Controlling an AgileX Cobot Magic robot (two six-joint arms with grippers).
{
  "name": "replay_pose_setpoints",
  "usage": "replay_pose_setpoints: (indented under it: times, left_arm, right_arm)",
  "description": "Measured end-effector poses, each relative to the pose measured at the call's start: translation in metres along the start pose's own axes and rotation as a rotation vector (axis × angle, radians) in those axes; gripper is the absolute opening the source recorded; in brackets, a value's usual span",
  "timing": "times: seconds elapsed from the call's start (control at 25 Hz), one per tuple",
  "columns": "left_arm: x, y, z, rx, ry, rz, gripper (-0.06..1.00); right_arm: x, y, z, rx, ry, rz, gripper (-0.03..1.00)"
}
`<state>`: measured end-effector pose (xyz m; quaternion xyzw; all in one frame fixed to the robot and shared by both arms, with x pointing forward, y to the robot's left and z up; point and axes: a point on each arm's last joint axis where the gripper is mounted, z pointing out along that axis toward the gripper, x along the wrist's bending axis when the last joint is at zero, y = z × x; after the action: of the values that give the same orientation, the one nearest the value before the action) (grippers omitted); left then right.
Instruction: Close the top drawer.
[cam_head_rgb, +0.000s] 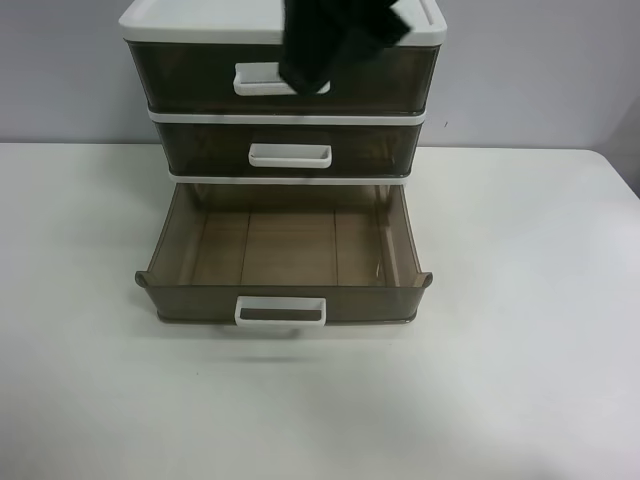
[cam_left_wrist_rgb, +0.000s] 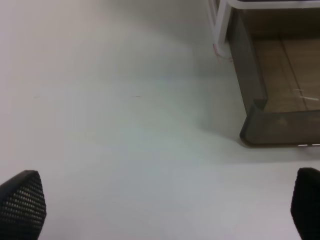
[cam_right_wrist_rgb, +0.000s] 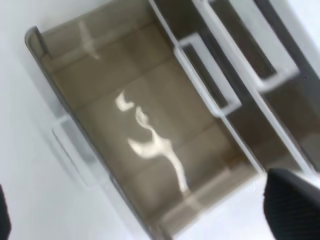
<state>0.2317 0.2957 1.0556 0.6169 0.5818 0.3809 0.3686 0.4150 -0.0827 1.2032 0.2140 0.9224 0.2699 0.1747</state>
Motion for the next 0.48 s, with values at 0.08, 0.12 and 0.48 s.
replay_pose_setpoints:
  times: [0.08, 0.12, 0.48]
  left_arm:
    - [0.0, 0.0, 0.0, 0.0, 0.0, 0.0, 0.99]
    - [0.0, 0.0, 0.0, 0.0, 0.0, 0.0, 0.99]
    - [0.0, 0.0, 0.0, 0.0, 0.0, 0.0, 0.99]
  right_arm:
    - [0.002, -0.02, -0.016, -0.006, -0.014, 0.017, 0.99]
    - [0.004, -0.032, -0.023, -0.004, -0.017, 0.026, 0.99]
    - [0.027, -0.146, -0.054, 0.001, -0.031, 0.048, 0.99]
